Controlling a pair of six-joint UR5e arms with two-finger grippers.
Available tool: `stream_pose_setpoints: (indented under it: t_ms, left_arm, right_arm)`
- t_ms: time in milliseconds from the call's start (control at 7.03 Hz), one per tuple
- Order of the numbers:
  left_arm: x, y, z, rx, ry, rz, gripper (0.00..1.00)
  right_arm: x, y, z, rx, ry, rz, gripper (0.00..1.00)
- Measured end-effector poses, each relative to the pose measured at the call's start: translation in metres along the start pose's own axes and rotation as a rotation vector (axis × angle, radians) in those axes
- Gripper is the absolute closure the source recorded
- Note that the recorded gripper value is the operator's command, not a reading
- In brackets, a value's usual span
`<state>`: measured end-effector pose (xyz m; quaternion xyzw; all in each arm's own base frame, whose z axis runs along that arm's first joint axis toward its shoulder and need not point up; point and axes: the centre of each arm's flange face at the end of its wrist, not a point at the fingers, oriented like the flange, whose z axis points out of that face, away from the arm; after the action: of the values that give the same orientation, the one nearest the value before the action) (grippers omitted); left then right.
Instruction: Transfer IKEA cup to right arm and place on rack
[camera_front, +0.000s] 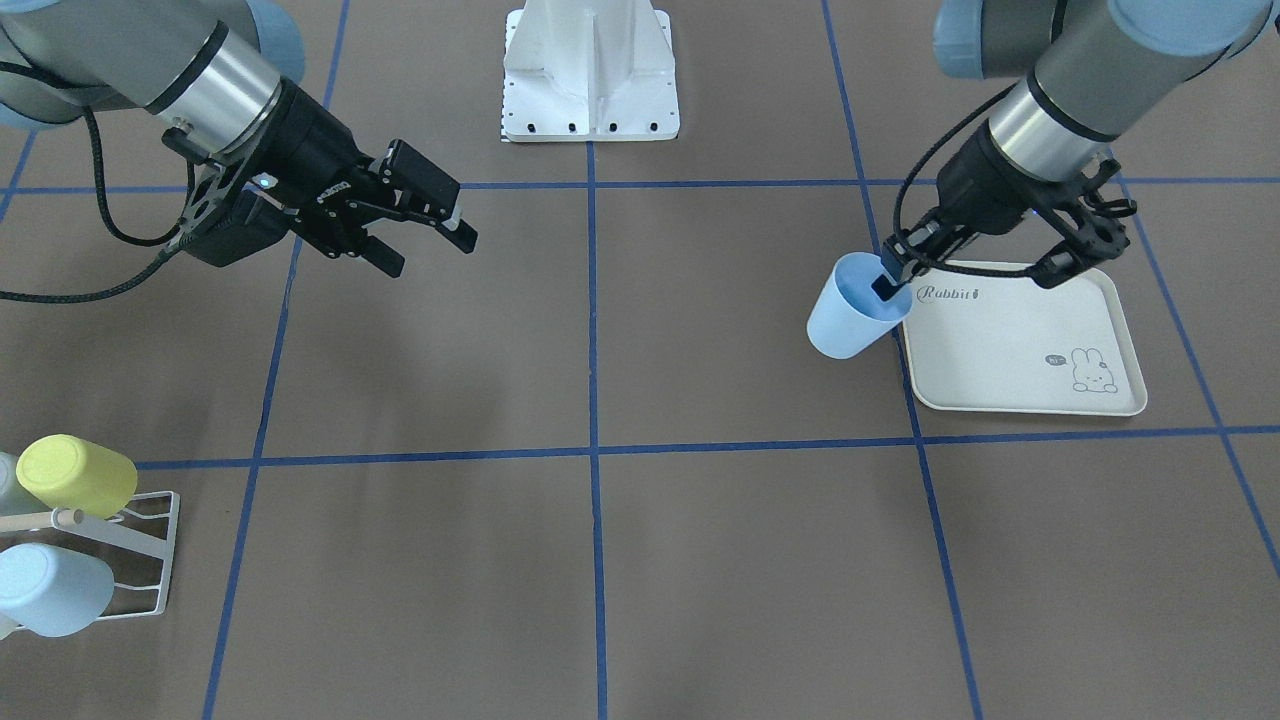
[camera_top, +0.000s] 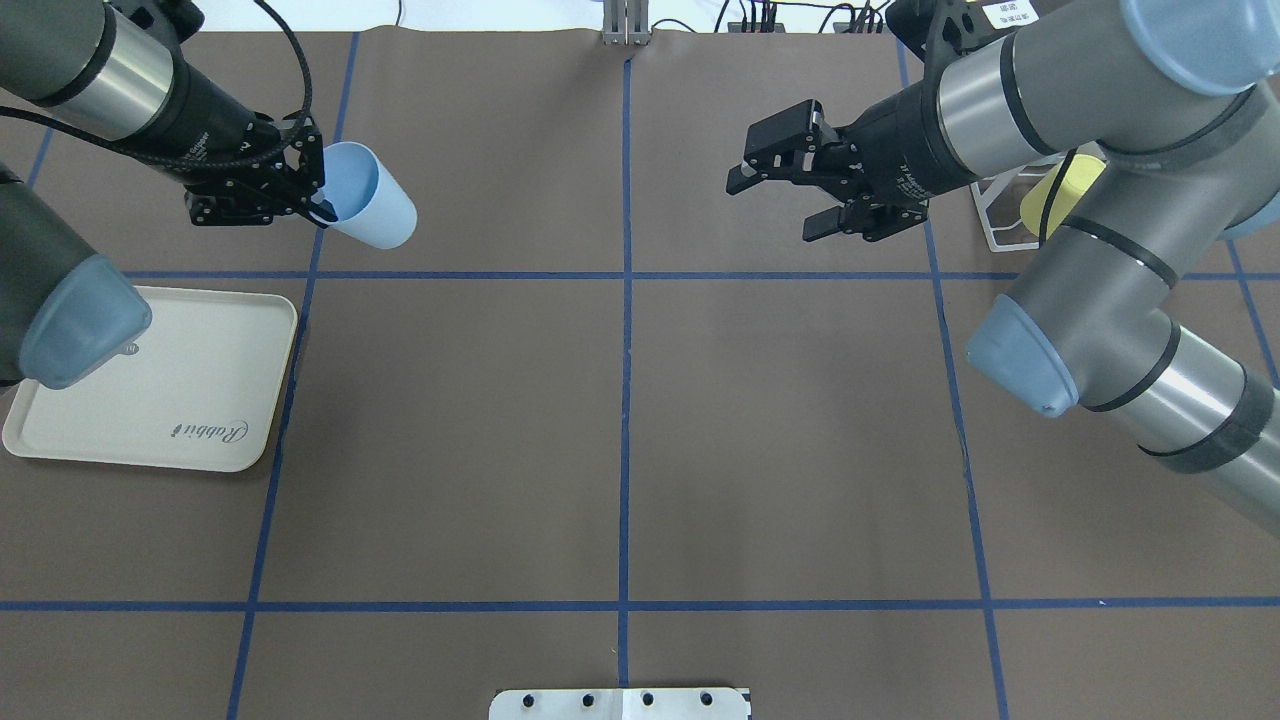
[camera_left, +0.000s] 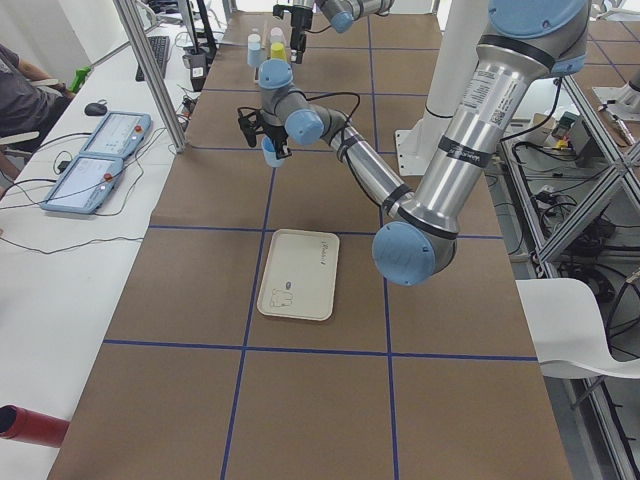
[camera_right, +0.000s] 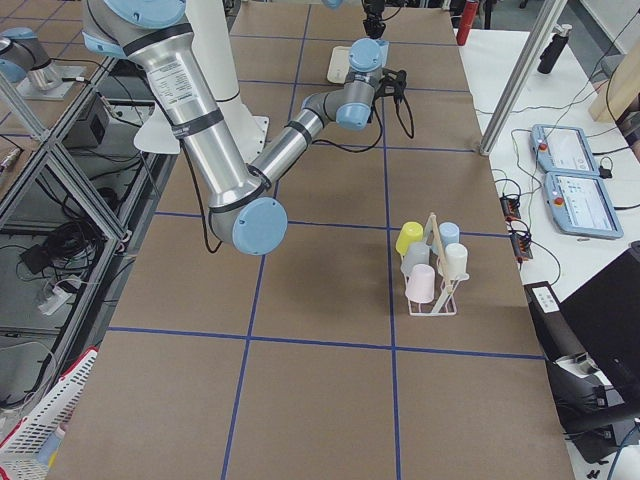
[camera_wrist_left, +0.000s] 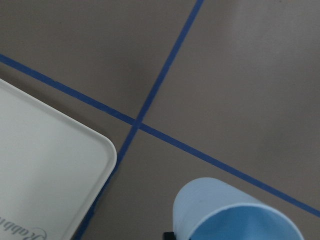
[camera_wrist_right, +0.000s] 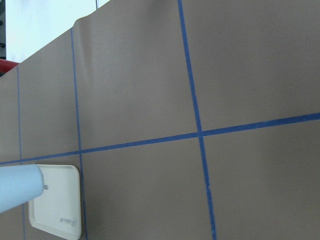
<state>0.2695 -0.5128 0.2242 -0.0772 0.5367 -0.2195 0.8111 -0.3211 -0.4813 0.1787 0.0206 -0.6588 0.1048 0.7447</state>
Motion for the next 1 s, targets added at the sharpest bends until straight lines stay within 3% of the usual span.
stream_pose_setpoints:
  t_ms: [569,996]
  left_arm:
    - [0.029,0.083,-0.005,-0.228,0.351,-0.041,1.00]
    - [0.023,0.111,-0.007,-0.403,0.599,-0.157,1.00]
  right_arm:
    - [0.006,0.043,-0.003,-0.068,-0.318,0.002,0.04]
    - [0.002,0.082,-0.004,-0.101,-0.580,0.000,0.07]
